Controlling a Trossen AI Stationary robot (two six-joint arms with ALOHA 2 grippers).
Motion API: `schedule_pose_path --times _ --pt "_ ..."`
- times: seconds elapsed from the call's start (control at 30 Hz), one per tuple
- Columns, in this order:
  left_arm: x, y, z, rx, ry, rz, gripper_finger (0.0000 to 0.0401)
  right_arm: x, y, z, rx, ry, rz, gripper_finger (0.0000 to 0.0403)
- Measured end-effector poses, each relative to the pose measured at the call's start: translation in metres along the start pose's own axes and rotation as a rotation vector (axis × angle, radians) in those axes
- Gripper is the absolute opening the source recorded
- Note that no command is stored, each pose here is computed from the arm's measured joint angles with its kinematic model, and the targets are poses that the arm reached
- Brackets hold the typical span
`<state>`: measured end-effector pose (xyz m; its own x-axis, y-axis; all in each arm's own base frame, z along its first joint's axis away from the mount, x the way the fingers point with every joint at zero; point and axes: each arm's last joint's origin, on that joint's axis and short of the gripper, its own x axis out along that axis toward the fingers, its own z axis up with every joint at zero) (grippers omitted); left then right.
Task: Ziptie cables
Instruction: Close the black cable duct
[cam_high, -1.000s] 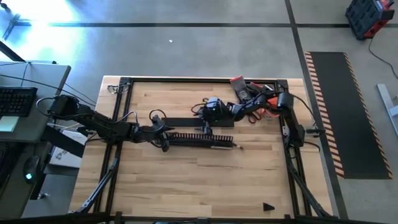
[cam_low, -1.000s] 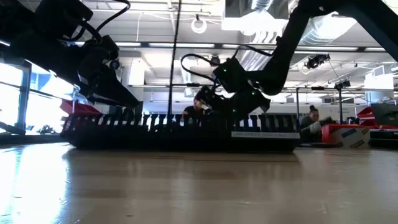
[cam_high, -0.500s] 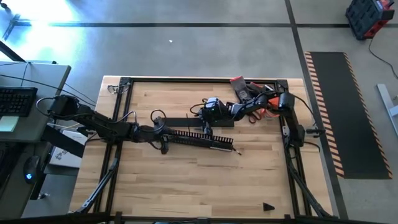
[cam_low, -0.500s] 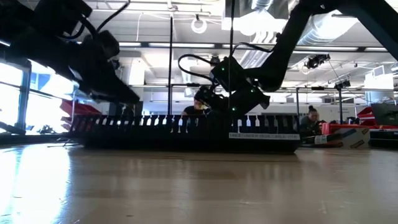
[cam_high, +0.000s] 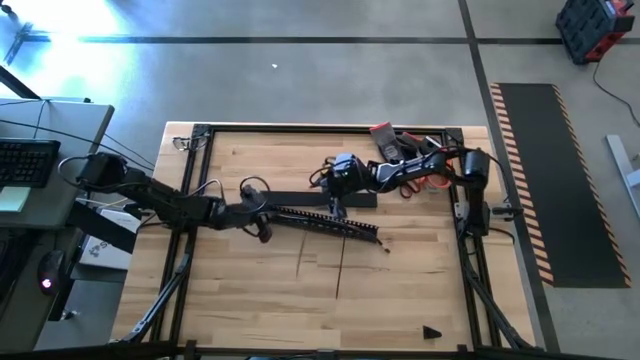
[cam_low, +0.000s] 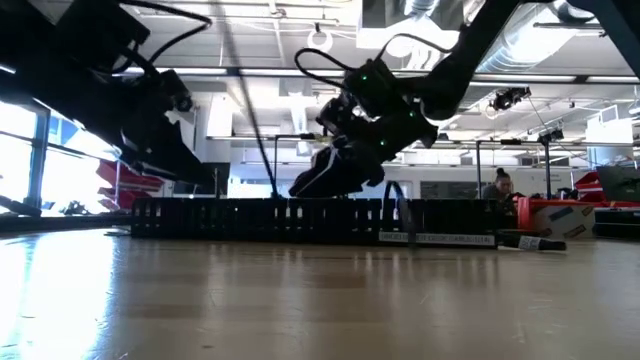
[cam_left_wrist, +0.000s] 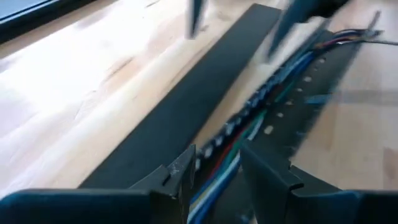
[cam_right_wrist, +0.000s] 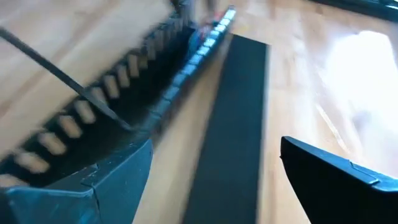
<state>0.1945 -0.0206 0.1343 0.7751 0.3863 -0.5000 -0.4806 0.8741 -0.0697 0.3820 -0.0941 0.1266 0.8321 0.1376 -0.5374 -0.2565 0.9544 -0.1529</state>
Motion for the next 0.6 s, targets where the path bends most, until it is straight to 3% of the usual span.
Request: schedule_pose_path --times 0.13,0.3,0.6 --pt "0.006 0.010 0.003 -0.031 0.030 -0.011 0.0101 -0.002 -0.001 0.003 -0.003 -0.012 -0.017 0.0339" --pt "0.014 0.017 0.004 -0.061 0.143 -0.199 0.0101 -0.004 -0.008 0.000 0.059 0.016 -0.084 0.0339" --pt "0.011 0.004 -0.002 -0.117 0.239 -0.391 0.0101 -0.002 0.001 -0.003 0.073 0.062 -0.031 0.0339"
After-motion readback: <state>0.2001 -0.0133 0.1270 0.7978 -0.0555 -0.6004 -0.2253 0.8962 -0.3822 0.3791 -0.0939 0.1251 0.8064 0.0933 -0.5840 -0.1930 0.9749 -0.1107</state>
